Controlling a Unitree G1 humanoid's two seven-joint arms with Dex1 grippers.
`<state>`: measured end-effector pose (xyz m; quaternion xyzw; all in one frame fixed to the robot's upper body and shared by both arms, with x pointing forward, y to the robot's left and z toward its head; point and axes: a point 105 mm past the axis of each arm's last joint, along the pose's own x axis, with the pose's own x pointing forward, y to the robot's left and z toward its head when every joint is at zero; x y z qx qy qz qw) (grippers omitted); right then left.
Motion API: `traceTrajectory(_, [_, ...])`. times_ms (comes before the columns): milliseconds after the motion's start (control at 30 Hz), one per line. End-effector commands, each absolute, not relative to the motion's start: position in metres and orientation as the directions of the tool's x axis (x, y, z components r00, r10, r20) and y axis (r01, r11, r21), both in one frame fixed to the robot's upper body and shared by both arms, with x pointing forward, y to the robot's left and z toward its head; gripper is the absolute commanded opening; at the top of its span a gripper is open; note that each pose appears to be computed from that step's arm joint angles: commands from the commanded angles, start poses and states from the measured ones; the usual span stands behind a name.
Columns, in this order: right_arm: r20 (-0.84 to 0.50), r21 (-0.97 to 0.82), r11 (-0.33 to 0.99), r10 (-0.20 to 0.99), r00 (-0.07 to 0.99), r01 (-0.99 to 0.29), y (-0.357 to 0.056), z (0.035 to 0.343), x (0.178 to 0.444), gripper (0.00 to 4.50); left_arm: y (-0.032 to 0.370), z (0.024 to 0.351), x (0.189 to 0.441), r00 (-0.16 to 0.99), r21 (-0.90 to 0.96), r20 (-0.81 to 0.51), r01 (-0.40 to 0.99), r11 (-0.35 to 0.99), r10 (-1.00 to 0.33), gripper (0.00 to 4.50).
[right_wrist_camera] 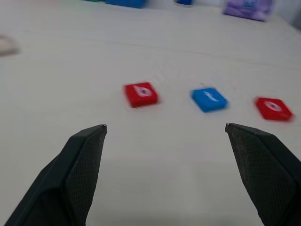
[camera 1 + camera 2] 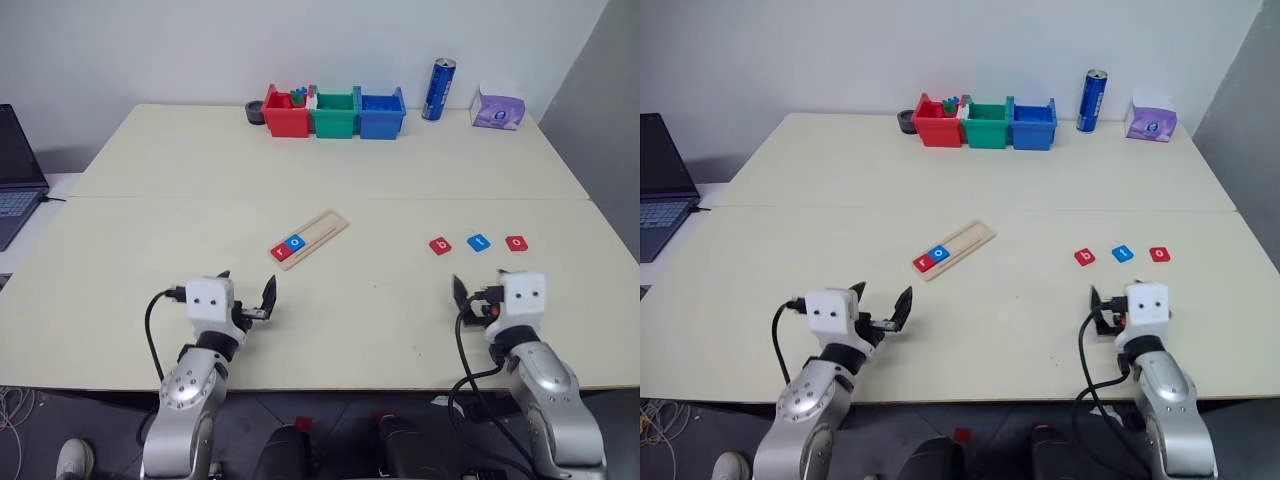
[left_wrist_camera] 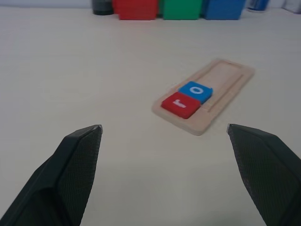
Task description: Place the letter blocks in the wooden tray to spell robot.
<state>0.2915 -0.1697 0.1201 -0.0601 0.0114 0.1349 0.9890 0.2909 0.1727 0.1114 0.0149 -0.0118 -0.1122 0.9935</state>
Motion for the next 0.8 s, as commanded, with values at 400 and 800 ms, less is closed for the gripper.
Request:
traceTrajectory(400, [-0.047, -0.041, 0.501, 0.864, 0.502, -0.865, -0.104, 0.181, 0.288, 4.28, 0.185, 0.125, 0.338, 0.838, 0.151, -0.067, 0.545, 0.825, -0.541, 4.50])
traceTrajectory(800, [-0.042, -0.055, 0.543, 0.837, 0.545, -0.838, -0.109, 0.182, 0.296, 4.28, 0.172, 0.108, 0.368, 0.755, 0.150, -0.108, 0.655, 0.740, -0.647, 4.50])
